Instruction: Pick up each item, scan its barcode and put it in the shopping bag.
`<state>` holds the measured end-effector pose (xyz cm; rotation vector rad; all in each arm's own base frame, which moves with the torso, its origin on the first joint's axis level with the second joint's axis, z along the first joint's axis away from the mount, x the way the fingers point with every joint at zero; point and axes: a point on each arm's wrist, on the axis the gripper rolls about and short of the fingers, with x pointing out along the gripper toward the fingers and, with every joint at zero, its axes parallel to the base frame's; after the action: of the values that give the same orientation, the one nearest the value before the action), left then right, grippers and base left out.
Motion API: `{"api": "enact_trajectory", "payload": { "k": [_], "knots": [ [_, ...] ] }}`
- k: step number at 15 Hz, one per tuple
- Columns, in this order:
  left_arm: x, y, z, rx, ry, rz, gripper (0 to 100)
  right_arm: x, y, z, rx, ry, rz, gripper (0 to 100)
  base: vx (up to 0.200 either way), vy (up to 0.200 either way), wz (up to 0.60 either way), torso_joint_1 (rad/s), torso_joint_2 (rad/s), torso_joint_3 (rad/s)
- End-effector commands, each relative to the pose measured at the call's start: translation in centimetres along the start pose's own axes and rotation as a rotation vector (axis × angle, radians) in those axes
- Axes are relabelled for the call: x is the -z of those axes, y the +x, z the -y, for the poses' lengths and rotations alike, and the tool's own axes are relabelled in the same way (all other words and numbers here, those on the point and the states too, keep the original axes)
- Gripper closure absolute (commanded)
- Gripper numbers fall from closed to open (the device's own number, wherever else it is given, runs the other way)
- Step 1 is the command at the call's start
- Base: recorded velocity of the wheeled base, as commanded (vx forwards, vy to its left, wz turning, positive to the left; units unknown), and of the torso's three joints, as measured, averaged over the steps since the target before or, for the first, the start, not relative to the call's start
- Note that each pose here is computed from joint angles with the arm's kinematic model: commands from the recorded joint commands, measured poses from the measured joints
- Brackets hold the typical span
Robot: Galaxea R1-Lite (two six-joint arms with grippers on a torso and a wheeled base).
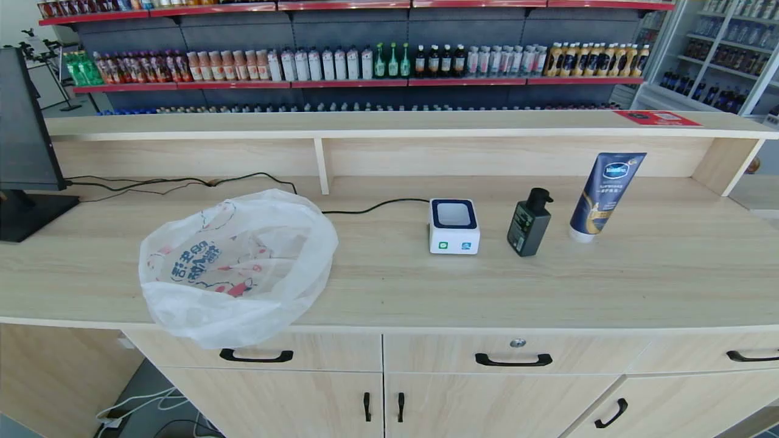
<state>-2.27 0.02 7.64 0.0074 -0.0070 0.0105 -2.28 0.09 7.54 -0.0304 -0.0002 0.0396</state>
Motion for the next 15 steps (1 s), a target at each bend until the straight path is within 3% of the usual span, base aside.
{"api": "enact_trajectory", "payload": {
  "k": [1, 2, 3, 4, 5, 6, 8, 11, 15],
  "knots": [
    [0.0, 0.0, 0.0, 0.0, 0.0, 0.001, 0, -1.3, -0.2, 0.0, -0.022, -0.012, 0.078, 0, 0.0, 0.0, 0.0, 0.0, 0.0, 0.0],
    [0.0, 0.0, 0.0, 0.0, 0.0, 0.001, 0, -6.1, -0.7, 0.0, -0.087, -0.027, 0.168, 0, 0.0, 0.0, 0.0, 0.0, 0.0, 0.0],
    [0.0, 0.0, 0.0, 0.0, -0.001, 0.001, 0, -11.8, 0.7, 0.2, -0.117, -0.008, 0.158, 0, 0.0, 0.0, 0.0, 0.0, 0.0, 0.0],
    [0.0, 0.0, 0.0, 0.0, -0.001, 0.001, 0, -15.3, 1.6, 0.3, -0.131, 0.021, 0.186, 0, 0.0, 0.0, 0.0, 0.0, 0.0, 0.0],
    [0.0, 0.0, 0.0, 0.0, 0.0, 0.001, 0, -24.8, 7.0, 0.4, -0.199, 0.137, 0.26, 0, 0.0, 0.0, 0.0, 0.0, 0.0, 0.0],
    [0.0, 0.0, 0.0, 0.0, 0.0, 0.001, 0, -27.0, 10.6, 0.5, -0.178, 0.135, 0.279, 0, 0.0, 0.0, 0.0, 0.0, 0.0, 0.0],
    [0.0, 0.0, 0.0, 0.0, 0.0, 0.001, 0, -27.7, 17.7, 0.2, -0.194, 0.113, 0.338, 0, 0.0, 0.0, 0.0, 0.0, 0.0, 0.0],
    [0.0, 0.0, 0.0, 0.0, 0.0, 0.001, 0, -25.6, 26.9, 0.2, -0.19, 0.098, 0.444, 0, 0.0, 0.0, 0.0, 0.0, 0.0, 0.0],
    [0.0, 0.0, 0.0, 0.0, -0.001, 0.001, 0, -20.9, 32.2, 0.5, -0.165, 0.094, 0.31, 0, 0.0, 0.0, 0.0, 0.0, 0.0, 0.0]
  ]
}}
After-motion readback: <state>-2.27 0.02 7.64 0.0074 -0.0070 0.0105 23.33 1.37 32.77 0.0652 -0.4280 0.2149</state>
